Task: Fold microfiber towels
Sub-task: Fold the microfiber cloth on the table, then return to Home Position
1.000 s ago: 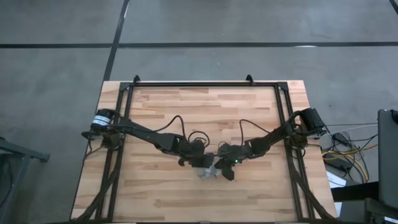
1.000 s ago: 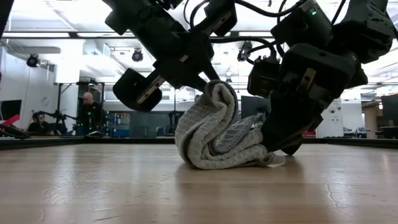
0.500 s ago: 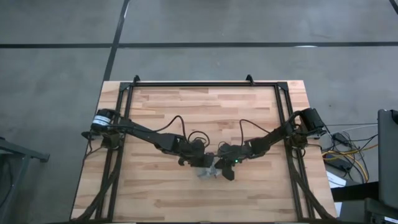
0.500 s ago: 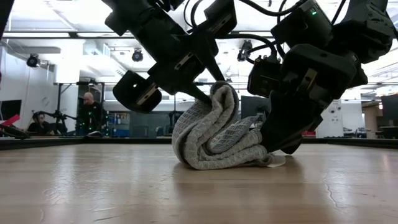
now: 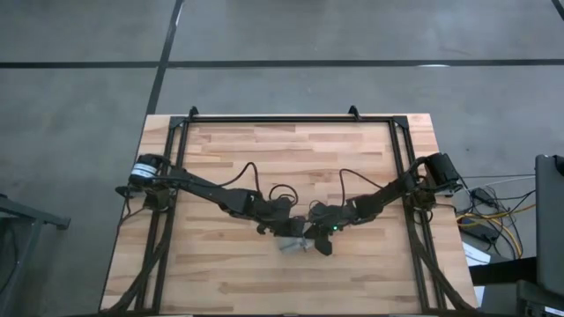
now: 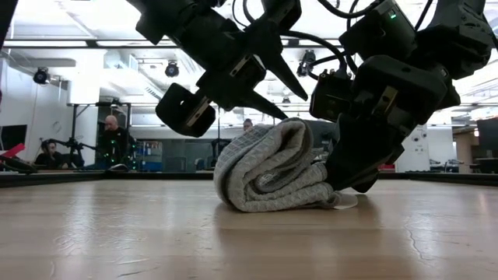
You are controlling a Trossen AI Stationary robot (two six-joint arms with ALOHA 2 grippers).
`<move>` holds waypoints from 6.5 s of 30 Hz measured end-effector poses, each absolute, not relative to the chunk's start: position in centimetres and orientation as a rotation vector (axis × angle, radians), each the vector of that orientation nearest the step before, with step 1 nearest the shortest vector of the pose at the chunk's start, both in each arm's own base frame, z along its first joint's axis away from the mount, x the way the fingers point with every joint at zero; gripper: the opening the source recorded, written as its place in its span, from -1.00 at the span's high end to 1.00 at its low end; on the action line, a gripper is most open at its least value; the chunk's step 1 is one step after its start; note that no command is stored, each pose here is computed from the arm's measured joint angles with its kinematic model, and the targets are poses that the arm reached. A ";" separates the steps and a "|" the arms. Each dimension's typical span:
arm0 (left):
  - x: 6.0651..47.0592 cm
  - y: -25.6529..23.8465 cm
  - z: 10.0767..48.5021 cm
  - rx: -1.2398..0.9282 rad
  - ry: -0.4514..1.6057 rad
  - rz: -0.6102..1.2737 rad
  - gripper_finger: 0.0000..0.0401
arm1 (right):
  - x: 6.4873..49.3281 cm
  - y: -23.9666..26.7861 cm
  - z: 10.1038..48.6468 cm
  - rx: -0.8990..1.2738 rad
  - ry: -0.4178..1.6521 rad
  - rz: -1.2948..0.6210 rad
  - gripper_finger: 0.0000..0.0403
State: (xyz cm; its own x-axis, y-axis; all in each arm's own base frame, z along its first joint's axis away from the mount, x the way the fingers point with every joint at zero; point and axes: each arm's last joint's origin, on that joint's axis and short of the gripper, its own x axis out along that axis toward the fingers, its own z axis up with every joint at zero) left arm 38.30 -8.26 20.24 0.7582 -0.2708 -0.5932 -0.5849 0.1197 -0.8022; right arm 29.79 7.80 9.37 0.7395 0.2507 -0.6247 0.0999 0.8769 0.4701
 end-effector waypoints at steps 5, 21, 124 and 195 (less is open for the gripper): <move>38.3 -8.3 20.2 -1.462 0.737 0.261 0.39 | 29.8 7.8 9.4 0.506 0.741 0.084 0.81; 38.2 -8.1 20.1 -1.409 0.708 0.280 0.39 | 28.8 7.3 11.6 0.496 0.755 -0.014 0.81; 30.6 -8.1 31.0 -0.354 0.356 0.427 0.39 | 19.2 4.3 27.0 0.424 0.351 -0.038 0.81; 13.8 -4.4 42.6 -0.004 0.083 -0.170 0.39 | 12.9 4.2 33.7 0.396 -0.086 0.427 0.81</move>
